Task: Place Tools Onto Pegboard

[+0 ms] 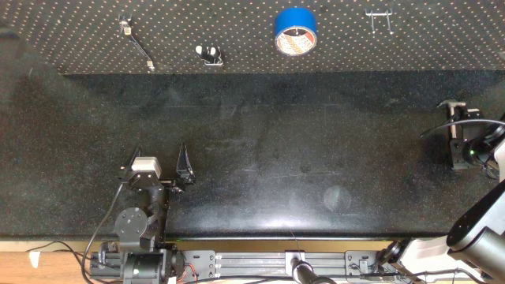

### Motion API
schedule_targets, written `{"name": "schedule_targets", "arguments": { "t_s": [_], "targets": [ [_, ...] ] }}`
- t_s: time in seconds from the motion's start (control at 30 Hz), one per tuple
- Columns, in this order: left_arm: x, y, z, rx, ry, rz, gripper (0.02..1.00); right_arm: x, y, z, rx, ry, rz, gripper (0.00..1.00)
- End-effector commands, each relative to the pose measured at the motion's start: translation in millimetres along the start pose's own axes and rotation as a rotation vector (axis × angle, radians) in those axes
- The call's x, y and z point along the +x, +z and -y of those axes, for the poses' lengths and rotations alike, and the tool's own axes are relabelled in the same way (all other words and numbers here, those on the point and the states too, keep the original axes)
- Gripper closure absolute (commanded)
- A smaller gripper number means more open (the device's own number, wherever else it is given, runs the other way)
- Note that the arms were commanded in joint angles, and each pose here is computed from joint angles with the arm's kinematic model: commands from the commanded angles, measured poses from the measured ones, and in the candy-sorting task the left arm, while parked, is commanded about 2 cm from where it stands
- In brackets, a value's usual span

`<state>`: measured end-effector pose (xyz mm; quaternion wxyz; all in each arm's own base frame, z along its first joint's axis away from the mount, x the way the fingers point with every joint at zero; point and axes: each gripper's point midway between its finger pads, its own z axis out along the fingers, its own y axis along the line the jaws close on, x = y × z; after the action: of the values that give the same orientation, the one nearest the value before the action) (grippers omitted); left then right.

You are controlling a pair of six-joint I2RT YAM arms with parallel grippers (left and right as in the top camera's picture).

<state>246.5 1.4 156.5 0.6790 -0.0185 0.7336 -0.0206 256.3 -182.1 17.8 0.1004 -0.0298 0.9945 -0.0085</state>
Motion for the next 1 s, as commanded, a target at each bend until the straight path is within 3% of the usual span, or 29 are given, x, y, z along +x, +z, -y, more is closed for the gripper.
{"name": "schedule_targets", "arguments": {
  "t_s": [0.03,0.43,0.63,0.93,1.0],
  "targets": [
    [1,0,3,0.02,0.009,0.0,0.023,8,10,-6,-0.036,0.002,-0.03,0.928],
    [1,0,3,0.019,0.009,0.0,0.023,-25,-13,-8,-0.041,-0.004,0.145,0.921],
    [1,0,3,0.02,0.009,0.0,0.023,-35,-23,-1,-0.001,-0.014,0.195,0.925],
    [1,0,3,0.019,0.009,0.0,0.023,-57,-109,-3,0.094,0.167,0.424,0.925],
    [1,0,3,0.02,0.009,0.0,0.023,-67,-132,-16,0.079,0.15,0.509,0.925]
  ]
}}
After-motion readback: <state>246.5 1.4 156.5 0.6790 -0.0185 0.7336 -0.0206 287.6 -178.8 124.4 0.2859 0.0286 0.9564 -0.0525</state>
